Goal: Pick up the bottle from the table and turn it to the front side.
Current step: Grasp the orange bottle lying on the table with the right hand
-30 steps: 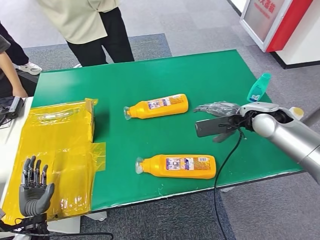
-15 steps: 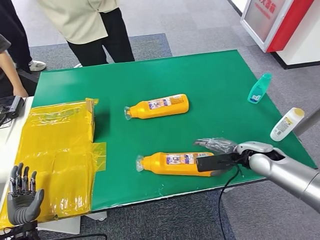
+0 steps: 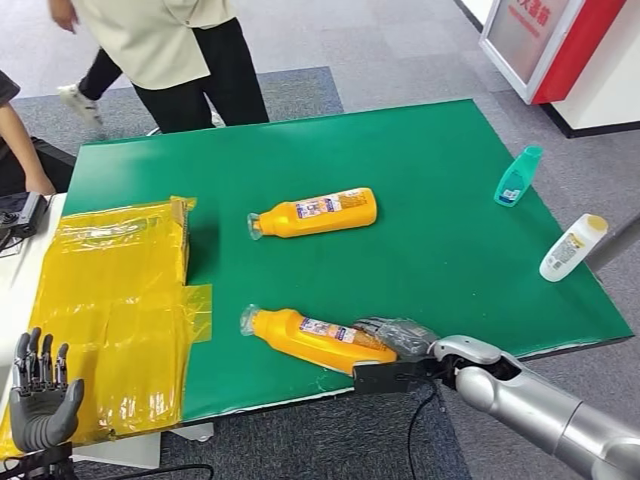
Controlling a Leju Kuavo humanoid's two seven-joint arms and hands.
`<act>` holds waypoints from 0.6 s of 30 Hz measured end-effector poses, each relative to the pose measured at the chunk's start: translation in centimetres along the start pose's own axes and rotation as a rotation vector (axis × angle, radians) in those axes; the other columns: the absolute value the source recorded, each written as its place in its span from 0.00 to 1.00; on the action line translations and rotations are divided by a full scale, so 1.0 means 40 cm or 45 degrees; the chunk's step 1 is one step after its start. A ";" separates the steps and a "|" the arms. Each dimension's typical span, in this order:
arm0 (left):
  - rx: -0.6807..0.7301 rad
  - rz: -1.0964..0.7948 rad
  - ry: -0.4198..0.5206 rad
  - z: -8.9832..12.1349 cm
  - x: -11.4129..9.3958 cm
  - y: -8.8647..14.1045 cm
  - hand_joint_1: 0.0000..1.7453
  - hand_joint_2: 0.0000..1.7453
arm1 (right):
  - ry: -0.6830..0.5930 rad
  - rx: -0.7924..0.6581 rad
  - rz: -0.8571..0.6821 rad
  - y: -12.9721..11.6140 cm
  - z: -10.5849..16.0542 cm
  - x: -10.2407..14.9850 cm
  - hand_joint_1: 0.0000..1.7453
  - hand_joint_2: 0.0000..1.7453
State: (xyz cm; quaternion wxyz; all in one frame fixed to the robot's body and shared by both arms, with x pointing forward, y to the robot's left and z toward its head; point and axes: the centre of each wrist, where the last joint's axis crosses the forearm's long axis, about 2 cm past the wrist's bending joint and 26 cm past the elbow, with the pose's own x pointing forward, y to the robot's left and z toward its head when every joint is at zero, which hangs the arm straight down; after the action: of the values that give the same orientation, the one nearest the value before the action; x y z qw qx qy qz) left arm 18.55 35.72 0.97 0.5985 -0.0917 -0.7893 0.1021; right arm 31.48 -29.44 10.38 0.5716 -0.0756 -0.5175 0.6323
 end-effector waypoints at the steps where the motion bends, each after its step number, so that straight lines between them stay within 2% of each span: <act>1: 0.000 0.000 -0.001 0.000 0.000 0.000 0.00 1.00 | -0.001 -0.005 0.000 0.003 -0.005 0.005 0.00 1.00; 10: 0.017 -0.001 -0.017 -0.011 0.001 -0.004 0.00 1.00 | -0.033 -0.047 0.004 0.009 -0.065 0.074 0.00 1.00; 18: 0.035 -0.004 -0.023 -0.001 0.006 0.005 0.00 1.00 | -0.017 -0.083 -0.004 -0.044 -0.075 0.091 0.00 1.00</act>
State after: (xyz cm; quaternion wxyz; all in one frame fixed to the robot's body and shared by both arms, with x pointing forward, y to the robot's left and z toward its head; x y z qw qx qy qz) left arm 18.54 35.96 1.16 0.5926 -0.0814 -0.7934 0.1127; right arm 33.47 -25.15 12.14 0.5664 -0.0889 -0.5417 0.6147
